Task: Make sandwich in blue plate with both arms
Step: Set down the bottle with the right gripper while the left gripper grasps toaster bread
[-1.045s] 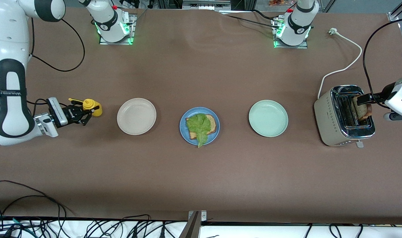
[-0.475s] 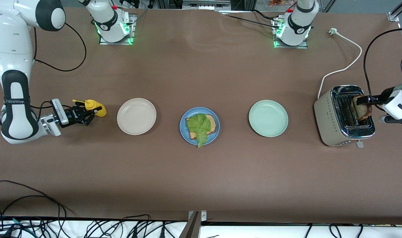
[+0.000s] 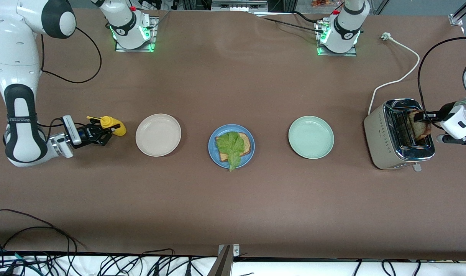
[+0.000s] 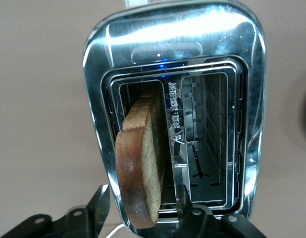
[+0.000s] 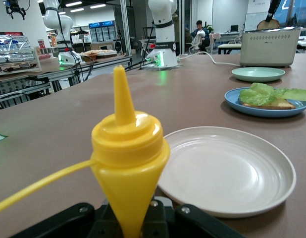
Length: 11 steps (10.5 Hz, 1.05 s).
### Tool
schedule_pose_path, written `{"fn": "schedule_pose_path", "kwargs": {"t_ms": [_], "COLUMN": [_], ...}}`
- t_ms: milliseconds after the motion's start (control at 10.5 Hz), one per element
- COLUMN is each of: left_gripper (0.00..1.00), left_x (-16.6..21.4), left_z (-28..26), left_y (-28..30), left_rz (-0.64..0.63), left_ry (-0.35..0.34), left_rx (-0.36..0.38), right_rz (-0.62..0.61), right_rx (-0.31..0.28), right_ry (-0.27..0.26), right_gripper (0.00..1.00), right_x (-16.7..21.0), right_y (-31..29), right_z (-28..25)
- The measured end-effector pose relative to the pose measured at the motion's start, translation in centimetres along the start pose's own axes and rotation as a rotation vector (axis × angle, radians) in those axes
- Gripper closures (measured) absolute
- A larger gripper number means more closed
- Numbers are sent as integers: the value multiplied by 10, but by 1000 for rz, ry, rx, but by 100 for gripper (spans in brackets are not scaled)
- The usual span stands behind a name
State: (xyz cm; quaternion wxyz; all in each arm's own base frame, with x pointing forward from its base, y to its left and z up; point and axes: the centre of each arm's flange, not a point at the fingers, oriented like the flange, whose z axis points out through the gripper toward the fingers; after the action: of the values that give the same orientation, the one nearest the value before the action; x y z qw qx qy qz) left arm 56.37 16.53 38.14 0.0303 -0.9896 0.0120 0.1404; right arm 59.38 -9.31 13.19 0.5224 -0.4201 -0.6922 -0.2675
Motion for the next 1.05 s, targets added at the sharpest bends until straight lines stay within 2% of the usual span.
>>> {"fn": "schedule_pose_path", "kwargs": {"t_ms": [95, 190, 285, 380, 475, 570, 665, 760, 950, 1045], "left_gripper": [38, 45, 49, 58, 62, 70, 72, 79, 88, 90], "left_x": [0, 1, 1, 1, 1, 1, 1, 1, 1, 1], "left_z": [2, 4, 6, 7, 8, 8, 8, 7, 4, 1], "left_y": [0, -1, -1, -2, -2, -2, -2, -2, -3, -4], "left_rz": [6, 7, 7, 7, 8, 8, 10, 10, 14, 15], "left_ry": [-4, -8, -12, -13, -14, -14, -14, -13, -11, -9], "left_rx": [-1, -2, -3, -4, -4, -4, -4, -4, -3, -2], "right_rz": [-9, -17, -20, -22, -26, -33, -41, -48, -59, -58], "right_rx": [-1, -3, -4, -4, -5, -6, -7, -9, -20, -22], "right_ry": [13, 20, 23, 23, 19, 12, 7, -2, -45, -75], "right_gripper": [90, 89, 85, 83, 76, 64, 51, 37, 10, 0], "right_x": [-3, -6, -8, -8, -6, -4, -1, 1, 8, 10], "right_y": [2, 3, 3, 3, 4, 7, 9, 11, 9, 4], "right_z": [5, 8, 9, 9, 7, 4, 1, -3, -26, -41]}}
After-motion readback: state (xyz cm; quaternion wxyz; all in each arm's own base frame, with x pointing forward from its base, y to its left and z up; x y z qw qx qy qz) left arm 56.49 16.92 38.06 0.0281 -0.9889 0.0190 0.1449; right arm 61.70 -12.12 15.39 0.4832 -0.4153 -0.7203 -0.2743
